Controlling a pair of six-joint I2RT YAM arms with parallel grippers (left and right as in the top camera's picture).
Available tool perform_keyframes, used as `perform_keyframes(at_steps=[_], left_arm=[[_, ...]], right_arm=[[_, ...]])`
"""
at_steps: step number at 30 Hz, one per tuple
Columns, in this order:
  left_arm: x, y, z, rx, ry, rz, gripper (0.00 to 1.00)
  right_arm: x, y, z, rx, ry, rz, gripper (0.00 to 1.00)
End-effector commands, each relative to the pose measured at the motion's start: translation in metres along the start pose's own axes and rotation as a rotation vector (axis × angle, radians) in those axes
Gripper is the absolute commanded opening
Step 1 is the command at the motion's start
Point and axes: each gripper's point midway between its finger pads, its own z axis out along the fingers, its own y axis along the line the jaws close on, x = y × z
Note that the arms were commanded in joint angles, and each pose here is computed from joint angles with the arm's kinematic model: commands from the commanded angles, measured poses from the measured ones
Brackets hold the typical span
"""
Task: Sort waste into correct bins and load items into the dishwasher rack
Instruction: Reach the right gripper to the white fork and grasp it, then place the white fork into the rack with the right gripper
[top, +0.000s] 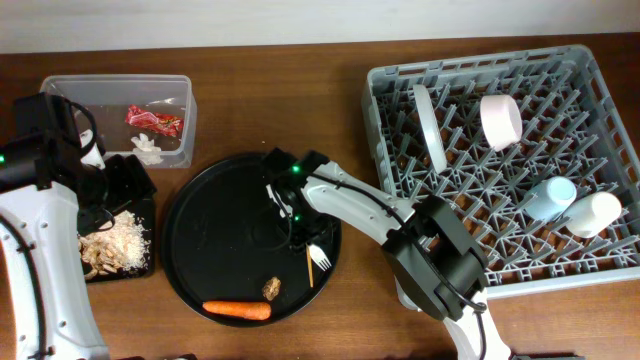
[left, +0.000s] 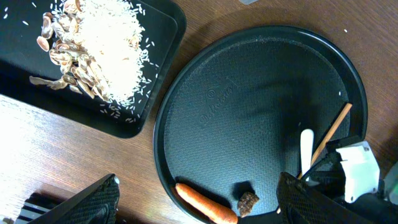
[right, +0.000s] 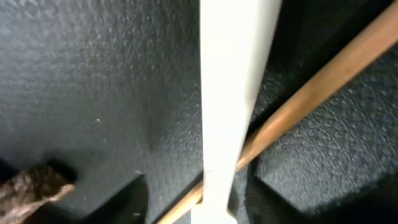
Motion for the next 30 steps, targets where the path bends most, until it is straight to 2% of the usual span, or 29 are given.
perform_keyframes(at_steps=[1,4,12,20,24,30], left_arm=[[0.001,0.0,-0.001,0.005,-0.006,0.013,0.8],[0.001,0.0,-0.001,0.005,-0.006,0.012,0.8],[0.001,0.0,-0.001,0.005,-0.007,0.013,0.8],[0.001,0.0,-0.001,0.005,-0.006,0.012,0.8],[0.0,0.0,-0.001,0.006,-0.01,0.013,0.8],[-0.001,-0.001,-0.001,0.006,-0.013,0.013,0.8]], right_arm=[[0.009,-0.004,0.015,0.007,0.038,0.013,0.41],[0.01,-0.004,0.016,0.008,0.044,0.014,0.28],[0.01,-0.012,0.012,0.051,0.04,0.015,0.11],[-0.002,-0.016,-0.017,0.108,-0.024,0.037,0.04],[-0.008,-0.019,-0.042,0.147,-0.094,0.059,0.04],[0.002,-0.037,-0.119,0.156,-0.245,0.133,0.04]])
